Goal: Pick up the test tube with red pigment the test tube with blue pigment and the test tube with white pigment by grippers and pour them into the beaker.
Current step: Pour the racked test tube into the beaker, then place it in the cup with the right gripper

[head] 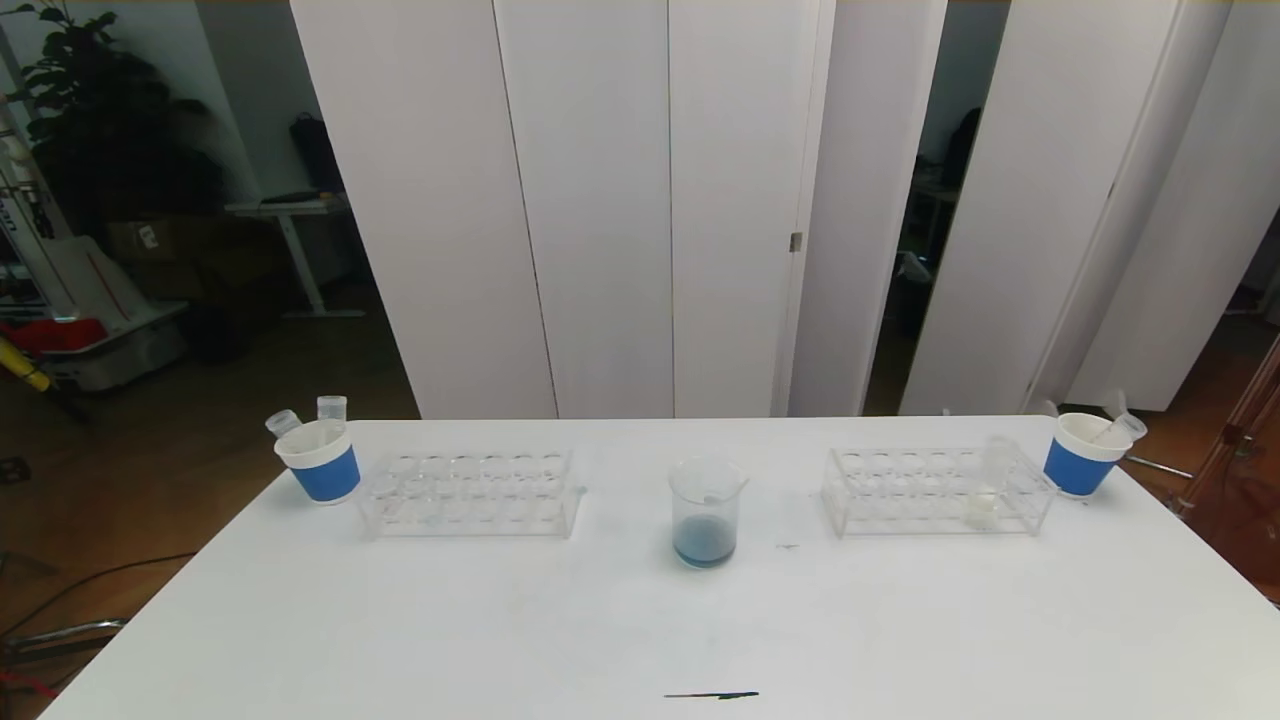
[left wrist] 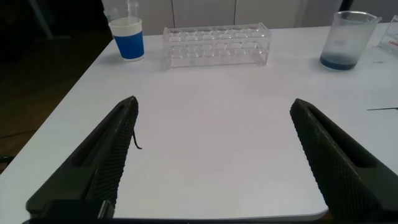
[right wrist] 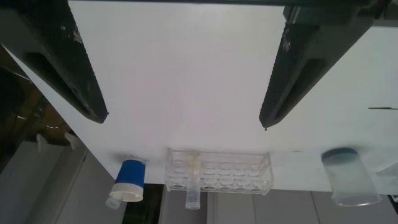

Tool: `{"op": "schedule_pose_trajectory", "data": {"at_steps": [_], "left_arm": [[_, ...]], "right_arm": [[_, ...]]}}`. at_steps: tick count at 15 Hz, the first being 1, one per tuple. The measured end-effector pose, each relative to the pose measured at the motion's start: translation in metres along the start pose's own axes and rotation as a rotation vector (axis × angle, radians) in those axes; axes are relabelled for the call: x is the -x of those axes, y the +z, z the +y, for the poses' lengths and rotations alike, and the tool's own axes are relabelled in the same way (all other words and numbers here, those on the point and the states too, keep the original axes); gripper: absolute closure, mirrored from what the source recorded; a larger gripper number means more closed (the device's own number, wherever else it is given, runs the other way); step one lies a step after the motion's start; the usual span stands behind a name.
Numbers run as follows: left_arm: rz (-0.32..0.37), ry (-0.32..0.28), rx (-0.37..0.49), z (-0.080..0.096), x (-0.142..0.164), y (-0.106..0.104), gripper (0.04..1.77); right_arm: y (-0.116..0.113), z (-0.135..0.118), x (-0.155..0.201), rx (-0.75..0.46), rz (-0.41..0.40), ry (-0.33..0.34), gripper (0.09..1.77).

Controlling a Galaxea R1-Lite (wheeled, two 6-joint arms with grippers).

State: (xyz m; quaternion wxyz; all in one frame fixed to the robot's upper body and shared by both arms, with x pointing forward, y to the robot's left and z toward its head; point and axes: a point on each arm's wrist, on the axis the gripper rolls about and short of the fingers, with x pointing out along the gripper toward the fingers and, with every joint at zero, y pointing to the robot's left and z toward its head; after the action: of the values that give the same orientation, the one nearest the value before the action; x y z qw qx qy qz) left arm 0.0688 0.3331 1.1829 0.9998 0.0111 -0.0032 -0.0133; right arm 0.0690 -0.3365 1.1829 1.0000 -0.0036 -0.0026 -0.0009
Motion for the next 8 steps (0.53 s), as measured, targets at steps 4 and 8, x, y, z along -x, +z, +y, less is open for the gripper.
{"op": "schedule_pose_trajectory", "data": {"at_steps": [4,8], "left_arm": [[0.001,0.0,0.0,0.0,-0.0001,-0.0004,0.06],[0.002,0.0,-0.001,0.0,-0.0001,-0.0004,0.06]], "right_arm": [[0.0,0.0,0.0,0.0,0.0,0.0,0.11],[0.0,0.0,0.0,0.0,0.0,0.0,0.11]]}}
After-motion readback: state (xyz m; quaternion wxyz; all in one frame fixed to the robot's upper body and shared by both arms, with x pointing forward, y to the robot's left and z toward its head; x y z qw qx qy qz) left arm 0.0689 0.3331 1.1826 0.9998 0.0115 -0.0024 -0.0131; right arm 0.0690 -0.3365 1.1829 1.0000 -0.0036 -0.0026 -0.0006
